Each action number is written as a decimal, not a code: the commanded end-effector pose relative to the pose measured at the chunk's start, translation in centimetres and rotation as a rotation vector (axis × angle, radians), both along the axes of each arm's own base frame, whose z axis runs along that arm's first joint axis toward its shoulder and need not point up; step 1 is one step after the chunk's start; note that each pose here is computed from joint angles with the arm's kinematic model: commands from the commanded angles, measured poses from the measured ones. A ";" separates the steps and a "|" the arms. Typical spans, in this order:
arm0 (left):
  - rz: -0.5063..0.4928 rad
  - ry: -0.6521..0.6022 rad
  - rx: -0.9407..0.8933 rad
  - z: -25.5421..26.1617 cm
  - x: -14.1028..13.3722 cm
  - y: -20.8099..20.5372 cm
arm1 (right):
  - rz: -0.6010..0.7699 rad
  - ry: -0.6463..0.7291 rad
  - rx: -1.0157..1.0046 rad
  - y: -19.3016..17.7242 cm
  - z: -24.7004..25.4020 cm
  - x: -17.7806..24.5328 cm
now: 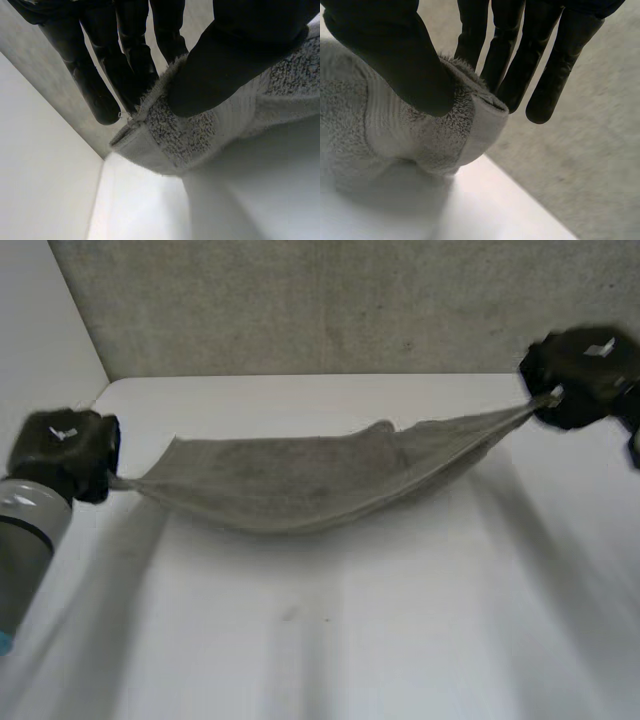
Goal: Fold the towel.
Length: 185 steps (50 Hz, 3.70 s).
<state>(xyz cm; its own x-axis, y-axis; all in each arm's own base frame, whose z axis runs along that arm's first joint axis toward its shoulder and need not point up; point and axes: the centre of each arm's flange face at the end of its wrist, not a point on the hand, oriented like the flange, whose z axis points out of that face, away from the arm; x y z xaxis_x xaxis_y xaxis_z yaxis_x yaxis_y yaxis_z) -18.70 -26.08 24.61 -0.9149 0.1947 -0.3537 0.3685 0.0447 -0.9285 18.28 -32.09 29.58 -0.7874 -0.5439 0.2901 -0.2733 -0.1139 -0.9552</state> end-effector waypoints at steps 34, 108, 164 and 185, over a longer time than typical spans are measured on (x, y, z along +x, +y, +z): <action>-0.033 -0.132 0.128 -3.6 -2.6 -10.2 | -0.153 0.370 -0.039 -7.7 -2.9 3.3; -0.089 -0.213 0.179 -4.4 -0.6 -4.4 | -0.074 0.509 0.239 -1.9 -5.4 -1.7; -0.098 0.127 -0.201 -0.8 -3.3 -4.0 | -0.173 0.184 0.094 -2.7 -6.6 0.1; -0.088 0.166 0.038 -4.6 -2.6 -0.8 | -0.073 0.262 0.281 -3.0 -16.5 -2.8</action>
<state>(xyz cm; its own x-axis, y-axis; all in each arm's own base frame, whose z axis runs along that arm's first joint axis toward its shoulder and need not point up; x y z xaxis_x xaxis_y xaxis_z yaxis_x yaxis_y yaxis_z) -21.32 -26.97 20.38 -0.9402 0.2844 -0.1875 0.2089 0.0464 -0.9768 15.83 -34.49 15.27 -0.7696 -0.5660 0.2956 -0.4632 0.1762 -0.8685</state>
